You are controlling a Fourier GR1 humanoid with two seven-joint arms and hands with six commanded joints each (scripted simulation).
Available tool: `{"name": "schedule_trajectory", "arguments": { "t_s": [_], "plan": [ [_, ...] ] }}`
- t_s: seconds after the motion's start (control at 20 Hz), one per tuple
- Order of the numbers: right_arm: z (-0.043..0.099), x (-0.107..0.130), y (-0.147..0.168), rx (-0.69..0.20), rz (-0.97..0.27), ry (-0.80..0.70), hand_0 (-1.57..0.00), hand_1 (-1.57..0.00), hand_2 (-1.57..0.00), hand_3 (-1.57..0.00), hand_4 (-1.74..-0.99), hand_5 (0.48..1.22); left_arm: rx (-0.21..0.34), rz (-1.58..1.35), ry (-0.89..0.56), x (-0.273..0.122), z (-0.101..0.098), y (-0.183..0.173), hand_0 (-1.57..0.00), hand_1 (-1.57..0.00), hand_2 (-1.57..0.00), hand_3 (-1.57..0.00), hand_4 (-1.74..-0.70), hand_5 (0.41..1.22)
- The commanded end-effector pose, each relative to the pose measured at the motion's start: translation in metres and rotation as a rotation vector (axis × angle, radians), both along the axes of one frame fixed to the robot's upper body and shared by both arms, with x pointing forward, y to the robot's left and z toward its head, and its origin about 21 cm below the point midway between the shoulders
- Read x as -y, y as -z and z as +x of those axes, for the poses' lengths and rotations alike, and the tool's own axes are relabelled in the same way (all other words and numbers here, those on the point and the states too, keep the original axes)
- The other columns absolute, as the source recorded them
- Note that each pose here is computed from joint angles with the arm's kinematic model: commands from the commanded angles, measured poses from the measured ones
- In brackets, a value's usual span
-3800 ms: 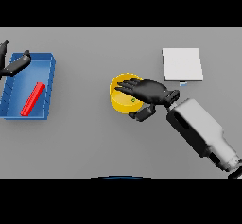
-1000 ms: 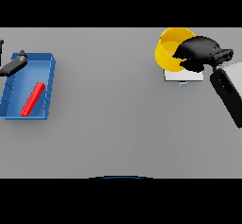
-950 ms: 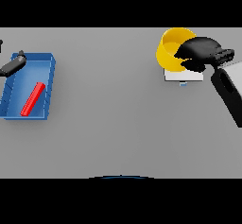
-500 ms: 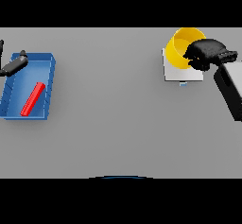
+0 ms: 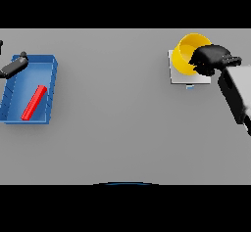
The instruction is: Pick up the red beaker and tilt it to pour out 1 green nut into yellow bowl. Pick up the yellow bowl and place it on the metallic measuring scale.
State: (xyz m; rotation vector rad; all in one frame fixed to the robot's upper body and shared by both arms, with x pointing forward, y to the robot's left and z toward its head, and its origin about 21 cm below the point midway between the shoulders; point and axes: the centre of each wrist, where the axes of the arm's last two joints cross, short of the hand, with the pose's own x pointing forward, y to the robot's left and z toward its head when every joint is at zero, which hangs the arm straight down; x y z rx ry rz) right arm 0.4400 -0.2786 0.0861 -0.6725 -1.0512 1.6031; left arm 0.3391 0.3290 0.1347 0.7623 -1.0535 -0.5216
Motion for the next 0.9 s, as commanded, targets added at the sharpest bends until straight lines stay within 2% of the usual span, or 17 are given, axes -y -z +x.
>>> {"name": "schedule_trajectory", "arguments": {
  "t_s": [0.0,0.05,0.1,0.15,0.25,0.4,0.6,0.85],
  "plan": [
    [0.002,0.0,-0.003,-0.007,0.014,0.003,-1.54,-1.41,-1.57,-1.17,-1.728,1.221,-0.005,-0.002,-0.006,0.0,0.003,0.004,0.0,0.0,0.0,0.0,-0.81,0.74],
    [0.002,-0.001,0.0,-0.02,0.02,0.01,-1.54,-1.44,-1.5,-1.02,-1.659,1.221,-0.003,-0.003,0.0,0.001,0.003,0.006,0.0,0.0,0.0,0.0,-0.81,0.745],
    [0.004,0.0,-0.003,-0.029,0.026,0.032,-1.52,-1.35,-1.35,-0.91,-1.596,1.134,0.002,-0.003,0.001,0.002,0.002,0.005,0.0,0.0,0.0,0.0,-0.81,0.745],
    [0.004,0.001,-0.003,-0.037,0.03,0.044,-1.22,-1.08,-1.13,-0.82,-1.548,1.053,-0.01,0.002,-0.004,0.003,0.003,0.008,0.0,0.0,0.0,0.0,-0.81,0.744],
    [0.006,-0.001,-0.003,-0.046,0.025,0.04,-0.78,-0.69,-0.81,-0.71,-1.47,0.928,-0.011,0.003,-0.011,0.002,0.005,0.007,0.0,0.0,0.0,0.0,-0.81,0.745],
    [0.006,0.002,-0.002,-0.068,0.028,0.028,-0.4,-0.35,-0.52,-0.6,-1.41,0.821,-0.007,0.008,-0.002,0.003,0.011,0.006,0.0,0.0,0.0,0.0,-0.81,0.738],
    [0.009,0.001,0.0,-0.085,0.014,-0.001,-0.16,-0.14,-0.29,-0.47,-1.356,0.755,-0.006,-0.003,-0.006,0.001,0.009,0.009,0.0,0.0,0.0,0.0,-0.81,0.736],
    [0.012,-0.005,-0.001,-0.096,-0.009,-0.011,-0.05,-0.05,-0.12,-0.35,-1.308,0.733,-0.007,-0.01,-0.006,-0.001,0.01,0.007,0.0,0.0,0.0,0.0,-0.82,0.734]
  ]
}}
